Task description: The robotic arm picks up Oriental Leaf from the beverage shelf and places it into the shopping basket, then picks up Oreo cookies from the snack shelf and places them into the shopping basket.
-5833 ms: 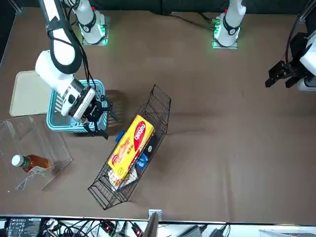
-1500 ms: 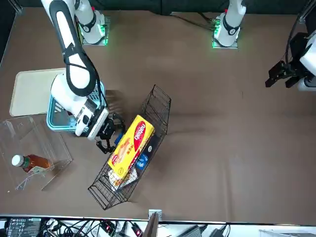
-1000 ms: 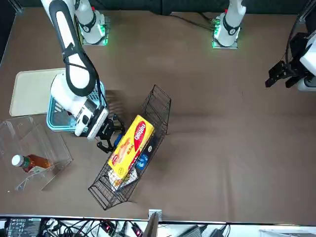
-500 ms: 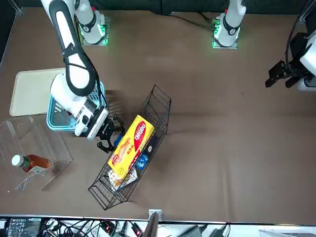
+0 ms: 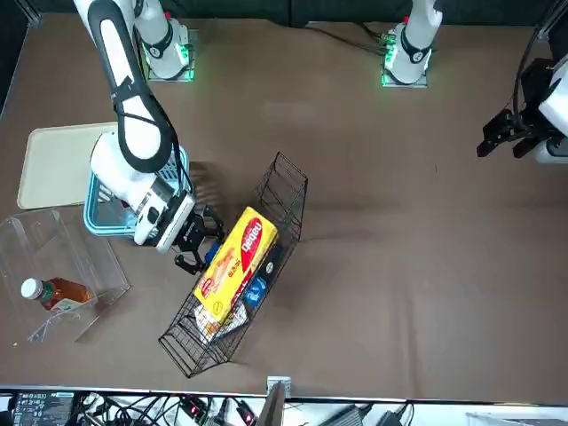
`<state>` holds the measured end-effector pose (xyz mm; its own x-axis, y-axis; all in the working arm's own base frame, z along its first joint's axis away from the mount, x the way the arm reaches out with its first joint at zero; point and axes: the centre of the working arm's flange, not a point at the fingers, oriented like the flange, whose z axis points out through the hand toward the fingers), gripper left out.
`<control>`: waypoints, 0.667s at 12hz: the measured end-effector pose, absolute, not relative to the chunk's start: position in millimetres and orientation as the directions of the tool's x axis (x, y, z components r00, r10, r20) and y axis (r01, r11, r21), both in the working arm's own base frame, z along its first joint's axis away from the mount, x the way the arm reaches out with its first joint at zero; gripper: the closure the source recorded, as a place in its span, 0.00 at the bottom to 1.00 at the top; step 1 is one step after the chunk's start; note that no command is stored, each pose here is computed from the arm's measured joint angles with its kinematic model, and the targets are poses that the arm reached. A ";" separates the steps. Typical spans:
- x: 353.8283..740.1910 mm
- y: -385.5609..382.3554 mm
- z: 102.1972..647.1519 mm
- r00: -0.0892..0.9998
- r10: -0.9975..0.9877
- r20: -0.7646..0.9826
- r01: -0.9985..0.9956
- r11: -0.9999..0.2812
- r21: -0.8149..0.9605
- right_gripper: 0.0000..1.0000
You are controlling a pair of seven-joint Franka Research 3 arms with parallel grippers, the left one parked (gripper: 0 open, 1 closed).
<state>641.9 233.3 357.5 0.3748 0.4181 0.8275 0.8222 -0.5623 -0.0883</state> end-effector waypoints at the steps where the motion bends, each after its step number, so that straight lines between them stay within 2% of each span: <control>1: 642.0 233.3 358.2 0.374 0.418 0.828 0.822 -0.562 -0.088 0.40; 8: 645.6 231.6 382.0 0.347 0.404 0.847 0.821 -0.568 -0.066 0.41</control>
<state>645.6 231.6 382.0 0.3470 0.4036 0.8466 0.8207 -0.5675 -0.0658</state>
